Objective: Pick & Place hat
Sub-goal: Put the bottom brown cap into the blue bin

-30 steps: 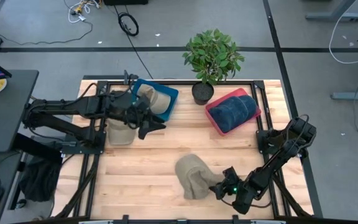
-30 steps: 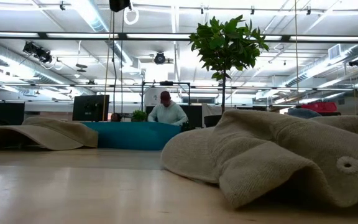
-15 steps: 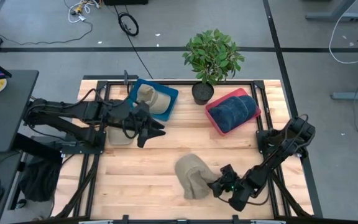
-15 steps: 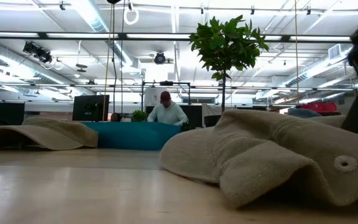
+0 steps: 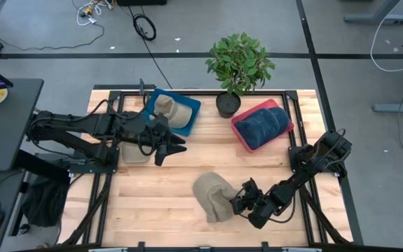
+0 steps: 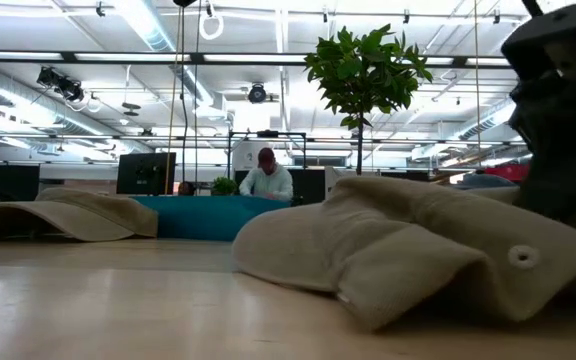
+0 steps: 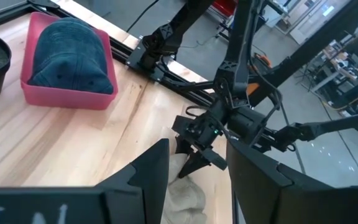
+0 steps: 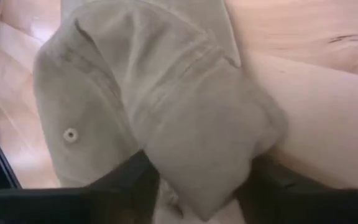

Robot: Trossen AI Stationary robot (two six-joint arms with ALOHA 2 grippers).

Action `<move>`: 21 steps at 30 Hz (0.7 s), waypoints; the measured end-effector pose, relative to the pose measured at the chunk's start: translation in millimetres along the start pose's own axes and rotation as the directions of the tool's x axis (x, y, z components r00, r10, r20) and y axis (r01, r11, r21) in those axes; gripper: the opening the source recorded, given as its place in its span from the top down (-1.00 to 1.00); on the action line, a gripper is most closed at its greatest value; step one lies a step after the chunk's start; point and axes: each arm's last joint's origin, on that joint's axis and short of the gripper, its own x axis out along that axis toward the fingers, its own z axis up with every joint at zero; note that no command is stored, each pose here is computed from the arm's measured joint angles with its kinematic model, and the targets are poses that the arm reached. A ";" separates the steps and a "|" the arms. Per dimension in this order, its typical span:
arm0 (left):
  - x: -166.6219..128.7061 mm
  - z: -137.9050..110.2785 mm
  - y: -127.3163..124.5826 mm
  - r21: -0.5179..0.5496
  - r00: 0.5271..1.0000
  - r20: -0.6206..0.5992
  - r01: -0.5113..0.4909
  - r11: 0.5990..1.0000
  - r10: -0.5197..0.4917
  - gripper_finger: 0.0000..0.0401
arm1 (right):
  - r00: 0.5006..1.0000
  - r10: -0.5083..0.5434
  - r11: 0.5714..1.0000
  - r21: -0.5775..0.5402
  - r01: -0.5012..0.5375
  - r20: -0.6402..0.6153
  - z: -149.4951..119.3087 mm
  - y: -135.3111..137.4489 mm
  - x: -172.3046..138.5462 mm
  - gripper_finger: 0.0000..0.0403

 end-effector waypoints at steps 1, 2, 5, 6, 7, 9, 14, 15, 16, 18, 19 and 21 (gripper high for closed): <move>0.0 0.0 0.0 0.000 1.000 0.000 0.000 1.000 0.000 0.18 | 1.000 0.002 1.000 0.003 -0.002 -0.003 -0.4 -1.4 1.5 0.19; 0.0 0.0 0.0 0.000 1.000 0.000 0.000 1.000 0.000 0.18 | 1.000 0.005 1.000 0.002 -0.005 -0.003 -0.6 -2.5 2.2 0.32; 0.0 0.0 0.0 0.000 1.000 0.000 0.000 1.000 0.000 0.18 | 1.000 0.012 1.000 -0.012 -0.013 -0.025 0.1 -1.7 0.1 0.79; 0.0 0.0 0.0 0.000 1.000 0.000 0.000 1.000 0.000 0.18 | 0.999 0.020 1.000 -0.023 -0.020 -0.034 0.3 -0.7 -1.4 0.89; 0.0 0.0 0.0 0.000 1.000 0.000 0.000 1.000 0.000 0.18 | 0.998 0.027 0.999 -0.036 -0.029 -0.051 0.6 0.6 -3.3 0.93; 0.0 -0.1 0.0 0.000 1.000 -0.001 0.000 1.000 0.000 0.18 | 0.994 0.052 0.997 -0.047 -0.056 -0.091 1.1 5.4 -9.0 0.94; 0.0 -0.2 0.1 0.001 1.000 -0.002 -0.001 1.000 0.001 0.18 | 0.984 0.140 0.985 -0.087 -0.149 -0.110 9.8 19.8 -28.9 0.98; 0.0 -0.2 0.1 0.001 1.000 -0.002 -0.001 1.000 0.001 0.18 | 0.981 0.164 0.980 -0.096 -0.175 -0.107 12.2 23.2 -33.6 0.98; 0.0 -0.2 0.1 0.001 1.000 -0.002 -0.001 1.000 0.001 0.18 | 0.976 0.193 0.974 -0.099 -0.203 -0.100 14.7 27.0 -38.7 0.99; 0.0 -0.2 0.1 0.011 1.000 -0.002 -0.001 1.000 0.001 0.18 | 0.965 0.248 0.960 -0.109 -0.257 -0.089 20.8 34.2 -50.2 0.99; 0.0 -0.1 0.0 0.023 1.000 -0.001 0.000 1.000 0.000 0.18 | 0.957 0.280 0.951 -0.117 -0.288 -0.076 24.4 38.2 -56.0 0.99; 0.0 0.3 -0.2 0.041 1.000 0.003 0.002 0.999 -0.002 0.18 | 0.940 0.339 0.931 -0.129 -0.342 -0.045 33.5 45.8 -68.0 0.99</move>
